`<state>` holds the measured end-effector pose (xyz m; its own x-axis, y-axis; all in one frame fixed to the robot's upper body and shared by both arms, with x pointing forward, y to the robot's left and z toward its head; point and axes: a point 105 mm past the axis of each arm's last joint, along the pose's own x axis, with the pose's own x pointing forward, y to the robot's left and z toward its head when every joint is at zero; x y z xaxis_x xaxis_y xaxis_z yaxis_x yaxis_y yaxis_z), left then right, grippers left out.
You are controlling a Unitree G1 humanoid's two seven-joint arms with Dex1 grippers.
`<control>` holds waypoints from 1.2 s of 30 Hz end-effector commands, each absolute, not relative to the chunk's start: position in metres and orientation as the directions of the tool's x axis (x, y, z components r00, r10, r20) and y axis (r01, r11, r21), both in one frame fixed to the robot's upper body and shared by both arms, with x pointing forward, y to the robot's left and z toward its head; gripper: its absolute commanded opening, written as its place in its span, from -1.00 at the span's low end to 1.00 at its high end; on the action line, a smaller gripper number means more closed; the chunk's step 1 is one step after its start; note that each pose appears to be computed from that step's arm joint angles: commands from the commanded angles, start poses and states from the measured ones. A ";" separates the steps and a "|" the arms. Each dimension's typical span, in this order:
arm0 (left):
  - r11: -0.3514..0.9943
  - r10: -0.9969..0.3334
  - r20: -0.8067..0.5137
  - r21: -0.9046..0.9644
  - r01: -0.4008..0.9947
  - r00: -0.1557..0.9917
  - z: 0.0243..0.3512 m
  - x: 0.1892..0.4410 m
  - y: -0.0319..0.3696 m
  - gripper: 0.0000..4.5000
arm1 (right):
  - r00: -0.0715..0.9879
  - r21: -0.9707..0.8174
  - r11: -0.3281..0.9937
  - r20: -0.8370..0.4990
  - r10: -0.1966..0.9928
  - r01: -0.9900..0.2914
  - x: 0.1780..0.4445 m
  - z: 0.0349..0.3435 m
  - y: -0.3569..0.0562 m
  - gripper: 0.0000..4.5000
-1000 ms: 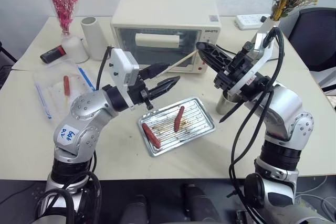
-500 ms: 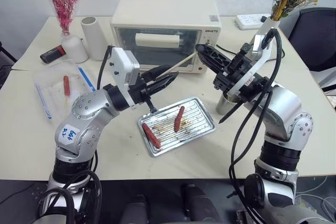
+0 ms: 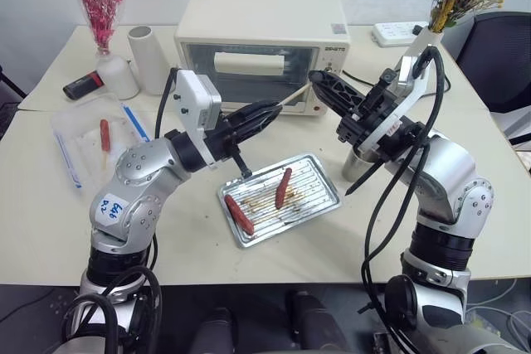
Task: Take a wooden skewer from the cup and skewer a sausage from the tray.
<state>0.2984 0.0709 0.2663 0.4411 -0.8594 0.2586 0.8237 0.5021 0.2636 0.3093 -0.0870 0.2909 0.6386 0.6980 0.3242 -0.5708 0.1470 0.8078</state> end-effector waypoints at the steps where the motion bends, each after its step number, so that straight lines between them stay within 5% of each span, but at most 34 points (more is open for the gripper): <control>1: 0.517 -0.854 0.251 0.305 0.800 0.456 0.270 0.296 0.079 -1.00 | 0.605 0.773 0.113 0.387 0.696 -0.625 0.299 0.304 -0.089 -0.67; 10: 0.561 -0.827 0.185 0.337 0.756 0.532 0.268 0.288 0.115 -1.00 | 0.595 0.689 0.305 0.227 0.771 -0.657 0.300 0.295 -0.099 0.55; 14: 0.549 -0.826 0.076 0.335 0.766 0.559 0.261 0.269 0.144 -1.00 | 0.618 0.485 0.552 -0.029 0.786 -0.679 0.306 0.265 -0.098 0.55; 21: 0.494 -0.835 -0.109 0.287 0.821 0.540 0.247 0.233 0.171 -1.00 | 0.601 0.306 0.699 -0.359 0.714 -0.646 0.302 0.195 -0.090 0.55; 28: 0.496 -0.828 -0.139 0.275 0.824 0.544 0.247 0.224 0.173 -1.00 | 0.600 0.232 0.739 -0.457 0.657 -0.633 0.292 0.158 -0.077 0.55; 36: 0.506 -0.821 -0.128 0.291 0.812 0.557 0.250 0.228 0.171 -1.00 | 0.681 0.115 0.800 -0.462 0.568 -0.589 0.307 0.150 -0.079 0.55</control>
